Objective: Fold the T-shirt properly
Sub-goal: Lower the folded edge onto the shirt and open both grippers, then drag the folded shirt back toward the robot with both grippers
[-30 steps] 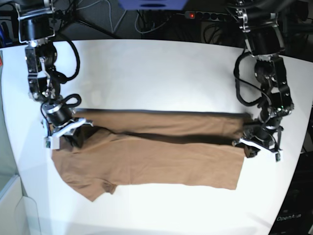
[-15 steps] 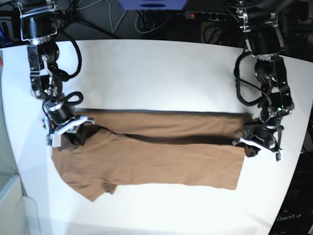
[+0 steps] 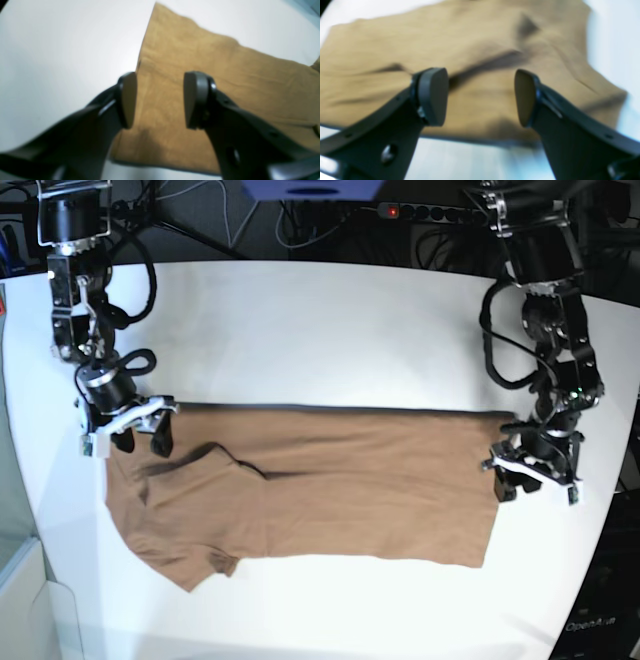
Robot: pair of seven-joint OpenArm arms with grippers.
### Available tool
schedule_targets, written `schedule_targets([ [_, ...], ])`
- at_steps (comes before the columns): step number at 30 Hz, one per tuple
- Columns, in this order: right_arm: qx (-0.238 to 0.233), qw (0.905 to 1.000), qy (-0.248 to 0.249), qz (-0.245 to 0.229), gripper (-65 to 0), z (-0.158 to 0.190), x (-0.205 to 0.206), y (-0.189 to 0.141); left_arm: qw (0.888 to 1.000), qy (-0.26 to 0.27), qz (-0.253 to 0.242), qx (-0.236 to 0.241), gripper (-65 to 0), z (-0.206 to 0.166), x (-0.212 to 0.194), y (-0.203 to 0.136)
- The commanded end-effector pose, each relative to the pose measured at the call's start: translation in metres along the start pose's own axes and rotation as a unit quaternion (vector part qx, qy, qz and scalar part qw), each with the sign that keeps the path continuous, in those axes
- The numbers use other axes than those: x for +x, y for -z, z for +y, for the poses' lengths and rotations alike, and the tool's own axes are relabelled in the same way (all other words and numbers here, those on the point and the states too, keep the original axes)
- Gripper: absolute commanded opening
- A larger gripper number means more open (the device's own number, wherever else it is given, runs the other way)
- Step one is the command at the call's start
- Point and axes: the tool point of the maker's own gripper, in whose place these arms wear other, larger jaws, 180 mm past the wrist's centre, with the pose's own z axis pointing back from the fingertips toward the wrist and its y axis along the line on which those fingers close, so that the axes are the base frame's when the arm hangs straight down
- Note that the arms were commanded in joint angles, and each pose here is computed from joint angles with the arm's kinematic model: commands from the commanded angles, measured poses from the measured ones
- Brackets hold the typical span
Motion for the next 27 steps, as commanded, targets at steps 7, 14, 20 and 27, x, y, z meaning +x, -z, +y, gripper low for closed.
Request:
schedule_targets([
  [7,-0.03,0.9995,-0.005,0.001,-61.2,-0.037,0.01,0.012,1.0,0.006,-0.025,-0.006,-63.5,-0.003,0.02,0.002],
  [14,-0.036,0.9993,-0.002,0.013,-64.7,-0.042,0.0,0.011,1.0,-0.013,0.017,0.006,-61.8,0.01,-0.013,0.011],
  [20,-0.034,0.9991,-0.002,0.024,-64.7,-0.039,-0.011,0.009,0.998,-0.002,0.063,0.006,-61.8,0.01,-0.037,0.026],
  [27,-0.031,0.9983,-0.004,0.049,-64.7,-0.038,-0.033,0.002,0.993,0.046,0.109,0.026,-61.8,0.018,-0.063,0.025],
])
